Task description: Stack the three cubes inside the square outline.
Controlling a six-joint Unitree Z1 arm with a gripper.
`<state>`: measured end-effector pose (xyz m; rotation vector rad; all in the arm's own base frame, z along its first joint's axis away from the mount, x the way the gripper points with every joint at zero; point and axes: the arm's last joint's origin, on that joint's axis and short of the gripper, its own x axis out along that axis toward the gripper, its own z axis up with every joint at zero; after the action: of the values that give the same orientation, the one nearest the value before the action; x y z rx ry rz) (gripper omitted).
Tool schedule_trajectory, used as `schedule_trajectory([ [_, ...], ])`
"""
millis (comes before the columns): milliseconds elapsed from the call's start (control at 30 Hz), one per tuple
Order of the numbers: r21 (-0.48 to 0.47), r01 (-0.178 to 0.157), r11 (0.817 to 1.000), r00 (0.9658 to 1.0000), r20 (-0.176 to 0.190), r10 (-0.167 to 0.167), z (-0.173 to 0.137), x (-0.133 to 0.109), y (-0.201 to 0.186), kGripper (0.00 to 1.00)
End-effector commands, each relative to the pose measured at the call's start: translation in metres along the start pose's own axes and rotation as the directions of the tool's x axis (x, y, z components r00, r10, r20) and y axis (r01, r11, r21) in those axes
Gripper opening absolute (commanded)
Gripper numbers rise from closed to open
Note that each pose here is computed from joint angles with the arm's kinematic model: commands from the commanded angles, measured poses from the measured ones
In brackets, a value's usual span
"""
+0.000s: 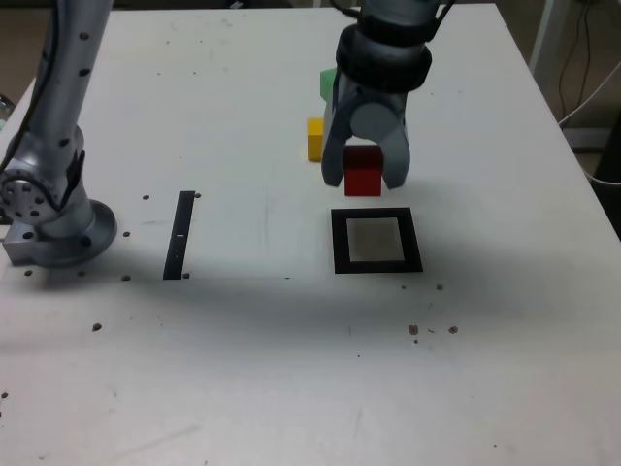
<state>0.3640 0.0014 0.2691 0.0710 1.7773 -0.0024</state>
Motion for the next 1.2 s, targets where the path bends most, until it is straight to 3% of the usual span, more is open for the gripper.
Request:
schedule_trajectory([
  [0, -0.009, 0.012, 1.000, 0.9999, 0.005, -0.012, -0.002, 0.000, -0.006, 0.44],
  [600, 0.003, 0.036, 0.999, 0.9986, -0.038, -0.036, 0.024, 0.037, -0.029, 0.44],
  [1000, -0.005, 0.043, 0.999, 0.9983, -0.039, -0.044, 0.033, 0.053, -0.024, 0.45],
  [1067, -0.004, 0.045, 0.999, 0.9983, -0.037, -0.045, 0.034, 0.055, -0.023, 0.50],
  [1167, 0.006, 0.050, 0.999, 0.9983, -0.030, -0.050, 0.036, 0.058, -0.020, 0.68],
])
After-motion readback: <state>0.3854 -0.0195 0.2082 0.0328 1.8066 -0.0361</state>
